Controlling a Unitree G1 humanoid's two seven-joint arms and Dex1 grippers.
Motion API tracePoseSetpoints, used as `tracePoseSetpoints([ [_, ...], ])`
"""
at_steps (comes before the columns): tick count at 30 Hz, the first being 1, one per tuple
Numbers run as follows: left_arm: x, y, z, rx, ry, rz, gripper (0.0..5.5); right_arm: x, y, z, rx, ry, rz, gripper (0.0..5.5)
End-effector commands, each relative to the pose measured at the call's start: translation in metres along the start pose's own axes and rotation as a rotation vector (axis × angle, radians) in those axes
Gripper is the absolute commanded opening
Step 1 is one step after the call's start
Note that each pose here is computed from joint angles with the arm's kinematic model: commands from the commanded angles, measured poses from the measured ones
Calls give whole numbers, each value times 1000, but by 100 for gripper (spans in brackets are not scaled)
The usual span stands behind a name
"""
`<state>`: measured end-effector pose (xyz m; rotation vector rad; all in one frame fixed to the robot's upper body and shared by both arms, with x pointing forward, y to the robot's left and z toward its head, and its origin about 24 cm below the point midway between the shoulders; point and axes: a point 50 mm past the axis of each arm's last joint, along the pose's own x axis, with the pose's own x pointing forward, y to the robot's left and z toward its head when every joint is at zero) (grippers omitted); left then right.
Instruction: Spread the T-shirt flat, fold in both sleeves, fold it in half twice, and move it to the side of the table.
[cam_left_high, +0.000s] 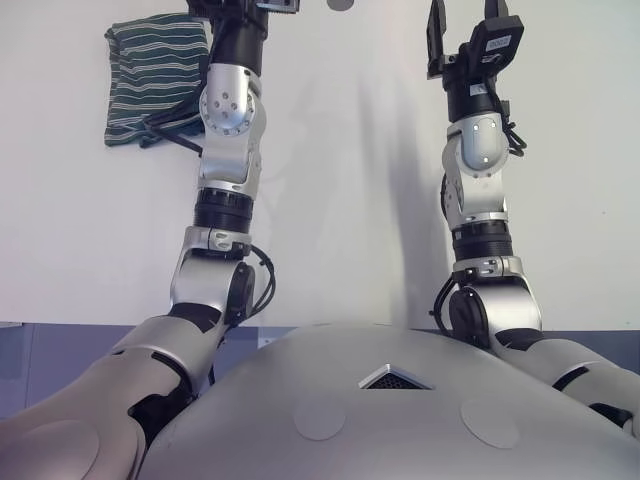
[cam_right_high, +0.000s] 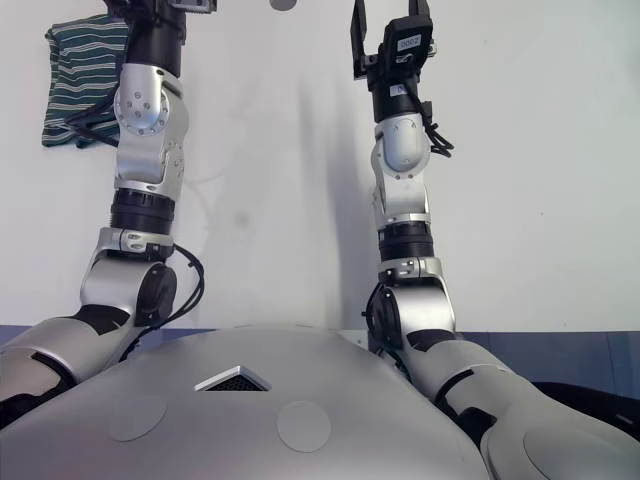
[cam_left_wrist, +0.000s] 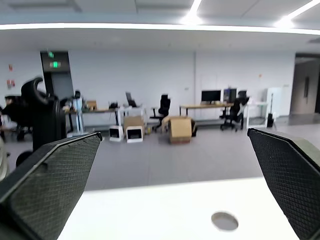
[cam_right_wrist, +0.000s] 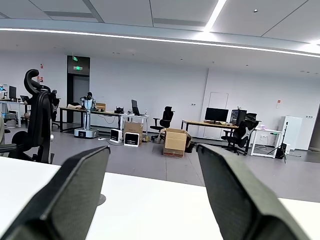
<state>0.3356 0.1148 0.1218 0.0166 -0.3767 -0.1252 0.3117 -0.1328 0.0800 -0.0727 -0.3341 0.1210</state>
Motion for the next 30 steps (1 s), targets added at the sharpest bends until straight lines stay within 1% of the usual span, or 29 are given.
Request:
tracePoseSetpoints([
  [1,1,-1,-9,53,79,-13,537,6,-3,1,-16,-3,2,323],
  [3,-3,0,-16,56,128,5,537,6,-4,1,-23,-3,18,323],
  [6,-7,-5,-21,-33,160,-11,537,6,-6,0,8,23,17,323],
  [8,-6,-7,-19,-36,146,-21,537,9,-7,1,36,19,12,323],
  [12,4,-12,-8,-43,93,-78,537,12,1,8,12,-26,-8,323],
  [16,6,-16,-4,-62,65,-96,537,13,1,9,1,-34,-11,323],
  [26,11,-31,3,-72,35,-154,537,12,1,9,29,-34,-33,323],
  [30,8,-35,2,-67,36,-192,537,14,3,11,27,-41,-31,323],
])
